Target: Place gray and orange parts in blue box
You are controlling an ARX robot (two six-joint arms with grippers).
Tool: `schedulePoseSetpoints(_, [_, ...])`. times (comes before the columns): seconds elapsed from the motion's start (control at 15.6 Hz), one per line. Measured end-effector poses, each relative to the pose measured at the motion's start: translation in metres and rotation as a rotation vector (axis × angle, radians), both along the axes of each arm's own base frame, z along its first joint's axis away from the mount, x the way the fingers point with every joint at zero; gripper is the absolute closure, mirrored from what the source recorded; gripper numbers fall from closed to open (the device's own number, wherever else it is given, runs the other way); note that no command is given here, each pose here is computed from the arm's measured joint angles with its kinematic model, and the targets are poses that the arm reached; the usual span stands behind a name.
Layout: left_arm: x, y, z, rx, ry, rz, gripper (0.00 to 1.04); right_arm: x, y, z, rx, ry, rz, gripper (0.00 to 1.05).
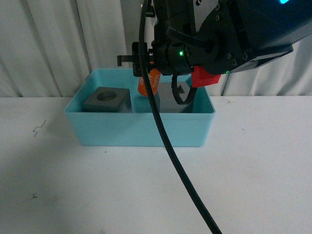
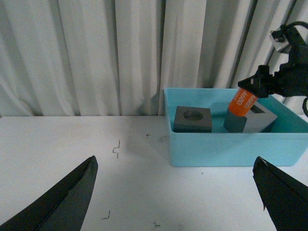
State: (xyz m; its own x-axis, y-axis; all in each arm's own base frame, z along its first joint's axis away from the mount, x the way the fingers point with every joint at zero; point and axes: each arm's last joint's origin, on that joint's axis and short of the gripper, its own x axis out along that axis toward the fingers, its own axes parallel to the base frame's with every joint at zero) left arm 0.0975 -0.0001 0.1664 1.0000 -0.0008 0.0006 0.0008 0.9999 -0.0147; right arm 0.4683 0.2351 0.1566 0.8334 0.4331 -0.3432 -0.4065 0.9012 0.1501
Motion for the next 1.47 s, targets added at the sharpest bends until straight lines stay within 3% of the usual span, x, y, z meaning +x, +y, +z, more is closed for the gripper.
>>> schedulePoseSetpoints(0.83, [0.0, 0.0, 0.0, 0.0, 0.0, 0.0, 0.07, 0.028, 0.036, -0.057, -0.019, 0.151, -0.005, 0.57])
schedulePoseSetpoints(0.9, [0.0, 0.0, 0.0, 0.0, 0.0, 0.0, 0.07, 0.026, 0.038, -0.058, -0.025, 0.158, -0.002, 0.54])
schedulePoseSetpoints(0.96, [0.0, 0.0, 0.0, 0.0, 0.0, 0.0, 0.07, 0.026, 0.038, -0.058, -0.025, 0.156, -0.002, 0.44])
schedulePoseSetpoints(1.09, [0.0, 0.0, 0.0, 0.0, 0.0, 0.0, 0.07, 0.025, 0.037, -0.055, 0.021, 0.114, -0.009, 0.06])
schedulePoseSetpoints(1.22, [0.0, 0.0, 0.0, 0.0, 0.0, 0.0, 0.07, 0.014, 0.03, -0.044, 0.052, 0.079, -0.001, 0.07])
schedulePoseSetpoints(1.47, [0.0, 0.0, 0.0, 0.0, 0.0, 0.0, 0.07, -0.039, -0.02, 0.055, 0.162, -0.145, -0.007, 0.06])
